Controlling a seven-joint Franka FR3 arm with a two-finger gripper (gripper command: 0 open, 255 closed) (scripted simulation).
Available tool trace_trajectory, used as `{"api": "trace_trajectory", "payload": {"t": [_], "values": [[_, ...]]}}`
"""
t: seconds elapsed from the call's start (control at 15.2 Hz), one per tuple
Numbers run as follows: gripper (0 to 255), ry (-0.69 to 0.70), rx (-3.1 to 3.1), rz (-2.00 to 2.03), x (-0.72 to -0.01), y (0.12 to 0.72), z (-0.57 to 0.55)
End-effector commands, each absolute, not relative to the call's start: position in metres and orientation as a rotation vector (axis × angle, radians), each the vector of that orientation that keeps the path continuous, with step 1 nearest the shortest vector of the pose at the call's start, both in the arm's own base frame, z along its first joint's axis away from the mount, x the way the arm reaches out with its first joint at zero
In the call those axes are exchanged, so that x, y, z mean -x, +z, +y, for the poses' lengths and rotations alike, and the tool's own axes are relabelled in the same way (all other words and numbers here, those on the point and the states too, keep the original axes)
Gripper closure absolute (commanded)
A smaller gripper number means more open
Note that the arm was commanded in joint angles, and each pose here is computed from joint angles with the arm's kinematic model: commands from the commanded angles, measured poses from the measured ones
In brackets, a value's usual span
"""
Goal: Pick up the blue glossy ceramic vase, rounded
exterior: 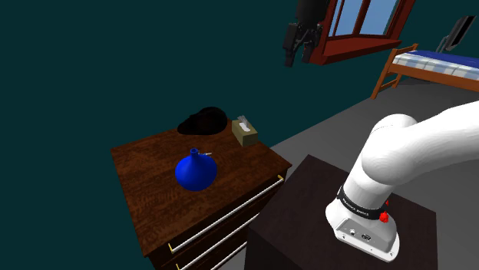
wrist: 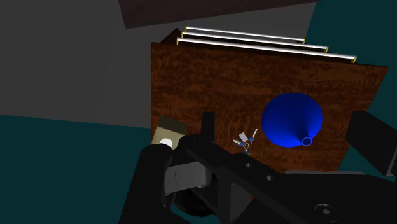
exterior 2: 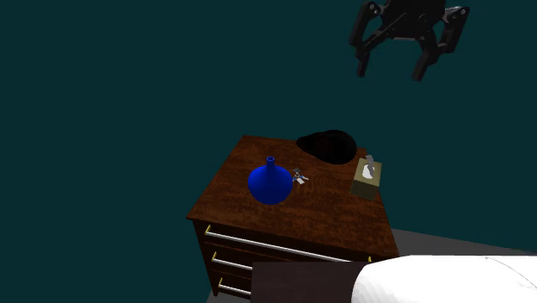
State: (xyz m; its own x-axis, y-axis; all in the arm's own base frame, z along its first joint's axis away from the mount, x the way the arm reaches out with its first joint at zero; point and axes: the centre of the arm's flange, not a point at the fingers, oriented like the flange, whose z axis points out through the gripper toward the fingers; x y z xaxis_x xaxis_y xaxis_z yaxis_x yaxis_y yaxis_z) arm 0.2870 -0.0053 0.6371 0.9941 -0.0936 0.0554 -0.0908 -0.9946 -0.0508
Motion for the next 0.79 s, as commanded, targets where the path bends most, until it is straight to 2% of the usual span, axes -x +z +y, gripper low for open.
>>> {"api": "trace_trajectory", "payload": {"t": [0.0,0.73], "values": [[0,-0.089,3.089,0.143,-0.287,0.637,-0.005],[0,-0.086,3.103,0.127,-0.374,0.537,0.056]]}}
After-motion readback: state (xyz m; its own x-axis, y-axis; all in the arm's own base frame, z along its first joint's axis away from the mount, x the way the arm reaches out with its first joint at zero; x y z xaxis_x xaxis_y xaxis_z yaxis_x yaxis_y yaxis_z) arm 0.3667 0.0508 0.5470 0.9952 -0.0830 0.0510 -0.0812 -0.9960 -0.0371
